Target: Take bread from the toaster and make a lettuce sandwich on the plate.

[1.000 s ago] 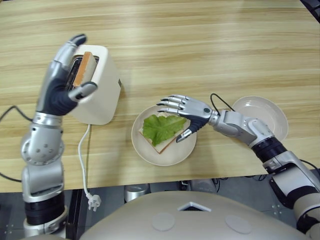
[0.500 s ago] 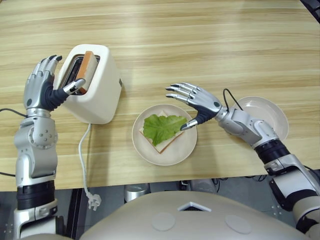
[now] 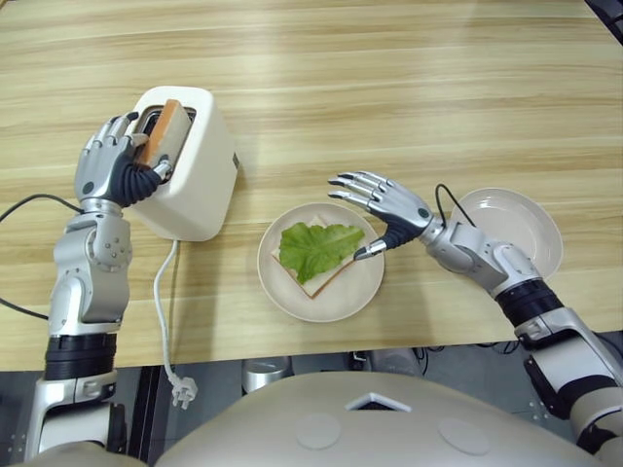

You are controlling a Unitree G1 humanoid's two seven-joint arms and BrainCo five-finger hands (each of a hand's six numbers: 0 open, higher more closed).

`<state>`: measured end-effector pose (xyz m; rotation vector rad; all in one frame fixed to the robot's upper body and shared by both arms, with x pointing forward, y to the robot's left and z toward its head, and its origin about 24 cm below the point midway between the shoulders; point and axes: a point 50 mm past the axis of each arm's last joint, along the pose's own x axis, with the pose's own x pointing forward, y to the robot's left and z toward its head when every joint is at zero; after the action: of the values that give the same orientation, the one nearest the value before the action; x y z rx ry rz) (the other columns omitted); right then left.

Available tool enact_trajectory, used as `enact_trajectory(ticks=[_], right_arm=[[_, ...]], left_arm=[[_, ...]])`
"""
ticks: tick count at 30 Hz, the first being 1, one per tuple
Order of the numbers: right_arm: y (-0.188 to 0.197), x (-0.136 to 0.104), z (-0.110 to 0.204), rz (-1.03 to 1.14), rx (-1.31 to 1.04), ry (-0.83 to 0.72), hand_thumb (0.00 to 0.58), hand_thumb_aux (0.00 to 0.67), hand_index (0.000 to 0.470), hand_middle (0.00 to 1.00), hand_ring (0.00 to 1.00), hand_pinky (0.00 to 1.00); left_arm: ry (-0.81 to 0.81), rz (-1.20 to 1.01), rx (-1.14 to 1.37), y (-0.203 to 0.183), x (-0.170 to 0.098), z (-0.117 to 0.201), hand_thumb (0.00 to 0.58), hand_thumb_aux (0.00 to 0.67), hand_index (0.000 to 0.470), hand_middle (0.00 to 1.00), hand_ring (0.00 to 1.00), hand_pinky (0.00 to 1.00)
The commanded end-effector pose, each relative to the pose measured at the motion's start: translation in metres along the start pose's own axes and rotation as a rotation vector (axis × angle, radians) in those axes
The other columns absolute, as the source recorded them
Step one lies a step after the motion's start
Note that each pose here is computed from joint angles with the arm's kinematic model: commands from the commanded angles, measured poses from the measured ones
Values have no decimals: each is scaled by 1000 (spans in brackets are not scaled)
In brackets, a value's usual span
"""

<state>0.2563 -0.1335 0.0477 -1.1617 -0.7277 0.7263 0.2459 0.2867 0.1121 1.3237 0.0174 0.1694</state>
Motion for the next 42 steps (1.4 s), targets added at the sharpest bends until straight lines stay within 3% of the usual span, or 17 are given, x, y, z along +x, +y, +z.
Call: enact_trajectory(ticks=[1,8,9,17,22,28,33,42], right_arm=[[1,-5,-5,0,1,35,0,0,0,0,0,0],[5,-4,-4,1,13,43,0,0,0,0,0,0],[6,-4,-4,0,13,42,0,0,0,0,0,0],[-14,0,-6,-167,-11,36,0,0,0,0,0,0],[-33,0,-2,-322,-36,8,0,0,0,0,0,0],[-49,-5,9,-454,-36,-61,0,0,0,0,0,0],[-54,-15,21,-490,-8,-119,0,0,0,0,0,0],[-32,-26,36,-347,57,-161,0,0,0,0,0,0]], left_arm=[[77,-63,57,-12,-2,-18,580,670,460,0,0,0],[11,184,12,21,4,-5,580,670,460,0,0,0],[-16,246,0,31,3,0,580,670,460,1000,1000,1000],[-290,542,-103,90,-16,49,580,670,460,1000,1000,1000],[-418,490,-251,90,-26,74,580,670,460,1000,1000,1000],[-497,157,-581,41,-30,101,580,670,460,1000,1000,1000],[-430,-112,-778,-17,-39,111,580,670,460,1000,1000,1000],[-312,-349,-988,-81,-64,131,580,670,460,1000,1000,1000]])
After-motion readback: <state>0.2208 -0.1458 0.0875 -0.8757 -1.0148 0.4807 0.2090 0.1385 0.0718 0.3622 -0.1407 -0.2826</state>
